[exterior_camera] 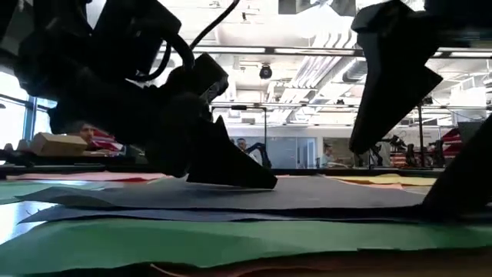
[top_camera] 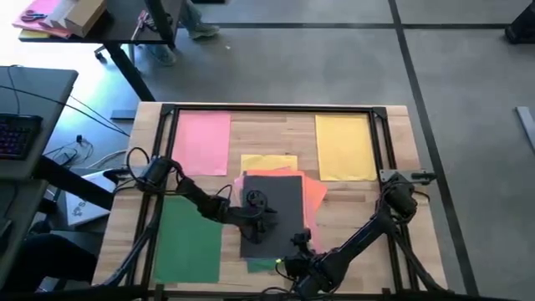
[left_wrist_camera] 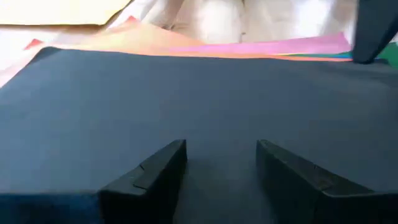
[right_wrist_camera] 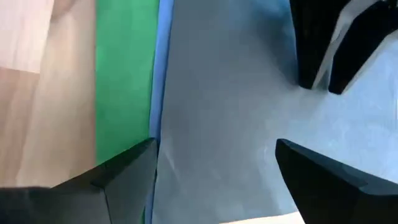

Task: Organize paper
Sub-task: Move the black color paper to the top center of the table

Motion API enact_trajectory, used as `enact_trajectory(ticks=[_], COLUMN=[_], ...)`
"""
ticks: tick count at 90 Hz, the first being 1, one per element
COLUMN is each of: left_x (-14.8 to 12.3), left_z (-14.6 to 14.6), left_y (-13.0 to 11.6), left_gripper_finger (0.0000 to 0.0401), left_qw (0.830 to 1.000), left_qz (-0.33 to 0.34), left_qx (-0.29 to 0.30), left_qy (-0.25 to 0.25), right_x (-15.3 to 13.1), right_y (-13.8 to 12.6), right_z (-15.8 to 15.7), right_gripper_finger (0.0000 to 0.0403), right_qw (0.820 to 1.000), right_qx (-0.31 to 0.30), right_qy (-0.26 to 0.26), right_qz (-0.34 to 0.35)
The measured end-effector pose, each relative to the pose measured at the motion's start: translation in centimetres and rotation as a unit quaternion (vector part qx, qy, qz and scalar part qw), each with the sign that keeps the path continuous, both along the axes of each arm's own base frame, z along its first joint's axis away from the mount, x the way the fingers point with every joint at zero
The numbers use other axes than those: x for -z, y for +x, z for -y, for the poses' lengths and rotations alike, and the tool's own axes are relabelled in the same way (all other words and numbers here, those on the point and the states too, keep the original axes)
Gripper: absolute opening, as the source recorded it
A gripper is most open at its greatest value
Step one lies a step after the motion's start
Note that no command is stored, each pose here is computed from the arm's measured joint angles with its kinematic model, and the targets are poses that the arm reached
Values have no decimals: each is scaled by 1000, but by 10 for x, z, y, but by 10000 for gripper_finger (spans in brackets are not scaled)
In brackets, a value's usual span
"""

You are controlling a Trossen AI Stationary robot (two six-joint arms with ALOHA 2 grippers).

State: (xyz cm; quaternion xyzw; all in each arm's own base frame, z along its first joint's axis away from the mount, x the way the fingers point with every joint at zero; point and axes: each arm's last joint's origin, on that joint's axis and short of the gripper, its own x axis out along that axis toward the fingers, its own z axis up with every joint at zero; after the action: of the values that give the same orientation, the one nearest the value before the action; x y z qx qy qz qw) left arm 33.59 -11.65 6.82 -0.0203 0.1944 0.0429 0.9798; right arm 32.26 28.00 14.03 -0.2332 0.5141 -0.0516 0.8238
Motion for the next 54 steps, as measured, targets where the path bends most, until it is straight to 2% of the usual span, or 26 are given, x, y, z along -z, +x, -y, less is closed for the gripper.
enact_trajectory(ticks=[31,54], left_x=[2,3], left_z=[-4,-4], left_y=[0,0], left_gripper_finger=[186,186], left_qw=[1000,1000], left_qz=[-13,-17], left_qx=[-6,-5], left_qy=[-6,-4], right_x=[-3,-17], right_y=[14,22], right_z=[15,12], right_gripper_finger=[312,312], right_qw=[1000,999], right_qx=[8,-20], right_qy=[-20,-29], right_qz=[7,18])
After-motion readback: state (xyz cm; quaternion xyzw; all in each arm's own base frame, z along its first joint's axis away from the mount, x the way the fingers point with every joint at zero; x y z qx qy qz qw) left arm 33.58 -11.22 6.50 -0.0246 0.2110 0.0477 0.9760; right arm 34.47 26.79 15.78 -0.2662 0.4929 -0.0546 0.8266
